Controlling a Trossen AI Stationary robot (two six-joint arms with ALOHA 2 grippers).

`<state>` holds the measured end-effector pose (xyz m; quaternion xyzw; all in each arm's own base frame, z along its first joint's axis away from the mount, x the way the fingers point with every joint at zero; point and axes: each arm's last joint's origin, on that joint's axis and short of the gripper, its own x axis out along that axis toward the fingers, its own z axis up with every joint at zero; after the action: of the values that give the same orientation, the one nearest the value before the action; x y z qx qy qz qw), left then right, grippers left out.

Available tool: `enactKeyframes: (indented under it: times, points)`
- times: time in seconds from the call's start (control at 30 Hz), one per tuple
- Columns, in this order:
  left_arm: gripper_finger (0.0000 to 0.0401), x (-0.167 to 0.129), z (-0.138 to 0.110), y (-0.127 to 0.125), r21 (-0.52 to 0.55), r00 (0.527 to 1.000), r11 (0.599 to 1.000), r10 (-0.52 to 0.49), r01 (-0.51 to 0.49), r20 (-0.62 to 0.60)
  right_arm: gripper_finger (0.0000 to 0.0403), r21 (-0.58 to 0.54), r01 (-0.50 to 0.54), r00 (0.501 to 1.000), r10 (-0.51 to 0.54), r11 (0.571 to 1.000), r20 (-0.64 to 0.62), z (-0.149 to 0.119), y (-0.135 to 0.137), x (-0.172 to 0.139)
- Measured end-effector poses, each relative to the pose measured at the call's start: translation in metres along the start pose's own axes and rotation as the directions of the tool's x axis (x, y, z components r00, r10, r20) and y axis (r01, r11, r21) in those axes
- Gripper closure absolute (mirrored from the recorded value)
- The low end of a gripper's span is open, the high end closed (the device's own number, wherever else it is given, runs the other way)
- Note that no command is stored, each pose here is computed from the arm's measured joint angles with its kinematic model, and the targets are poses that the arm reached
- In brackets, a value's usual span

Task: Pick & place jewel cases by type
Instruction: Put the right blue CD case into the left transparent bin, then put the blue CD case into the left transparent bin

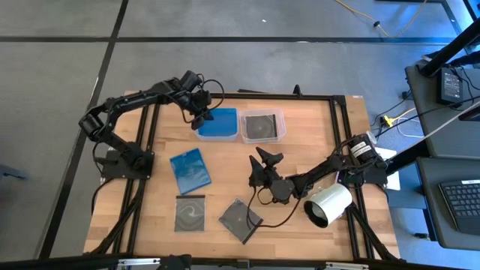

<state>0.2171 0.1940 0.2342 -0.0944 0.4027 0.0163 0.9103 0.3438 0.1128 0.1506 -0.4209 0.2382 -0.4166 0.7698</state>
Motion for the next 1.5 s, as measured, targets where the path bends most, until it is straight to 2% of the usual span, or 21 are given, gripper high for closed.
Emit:
enactKeyframes:
  times: [0.17, 0.3, 0.43, 0.6, 0.8, 0.9, 1.0, 1.2, 1.27, 1.37, 1.5]
  points:
    - [0.0326, 0.001, 0.001, -0.002, 0.006, 1.000, 1.000, -0.005, 0.005, -0.001, 0.0135, 0.000, 0.000, 1.000, 0.000, 1.000, 0.000, 0.000, 0.000, 0.000]
    - [0.0298, 0.001, 0.001, -0.002, 0.005, 1.000, 1.000, 0.002, -0.001, -0.005, 0.0135, -0.001, 0.000, 1.000, 0.000, 1.000, 0.000, 0.000, 0.000, 0.000]
    - [0.0272, -0.005, 0.001, -0.003, 0.016, 0.996, 0.997, 0.082, -0.082, -0.025, 0.0135, -0.001, 0.000, 1.000, 0.000, 1.000, 0.000, 0.000, 0.000, 0.000]
    - [0.0258, -0.026, 0.007, -0.011, 0.037, 0.989, 0.988, 0.146, -0.147, 0.029, 0.0135, -0.002, 0.000, 1.000, 0.000, 1.000, 0.000, 0.000, 0.000, 0.000]
    - [0.0261, -0.057, 0.012, -0.028, -0.043, 0.957, 0.961, 0.277, -0.274, 0.089, 0.0135, -0.002, 0.000, 1.000, 0.000, 1.000, 0.000, 0.000, 0.000, 0.000]
    - [0.0261, -0.071, 0.015, -0.043, -0.097, 0.955, 0.965, 0.255, -0.242, 0.149, 0.0135, 0.002, 0.000, 1.000, 0.000, 1.000, 0.000, 0.000, 0.000, 0.000]
    - [0.0258, -0.081, 0.016, -0.061, -0.094, 0.957, 0.972, 0.230, -0.217, 0.175, 0.0135, 0.032, -0.005, 1.000, 0.005, 0.999, 0.005, 0.000, 0.000, 0.000]
    - [0.0256, -0.092, 0.007, -0.095, -0.162, 0.978, 0.976, 0.166, -0.145, 0.127, 0.0135, 0.090, -0.055, 0.997, 0.050, 0.994, 0.057, 0.000, 0.002, 0.005]
    - [0.0257, -0.090, 0.002, -0.103, -0.184, 0.983, 0.976, 0.139, -0.115, 0.121, 0.0135, 0.167, -0.085, 0.994, 0.073, 0.982, 0.077, -0.001, 0.002, 0.011]
    - [0.0256, -0.084, -0.006, -0.111, -0.211, 0.987, 0.972, 0.128, -0.105, 0.099, 0.0135, 0.324, -0.187, 0.977, 0.142, 0.927, 0.159, -0.001, 0.002, 0.025]
    - [0.0253, -0.079, -0.017, -0.115, -0.274, 0.976, 0.943, 0.211, -0.188, 0.056, 0.0135, 0.353, -0.299, 0.944, 0.220, 0.887, 0.245, -0.003, 0.001, 0.045]
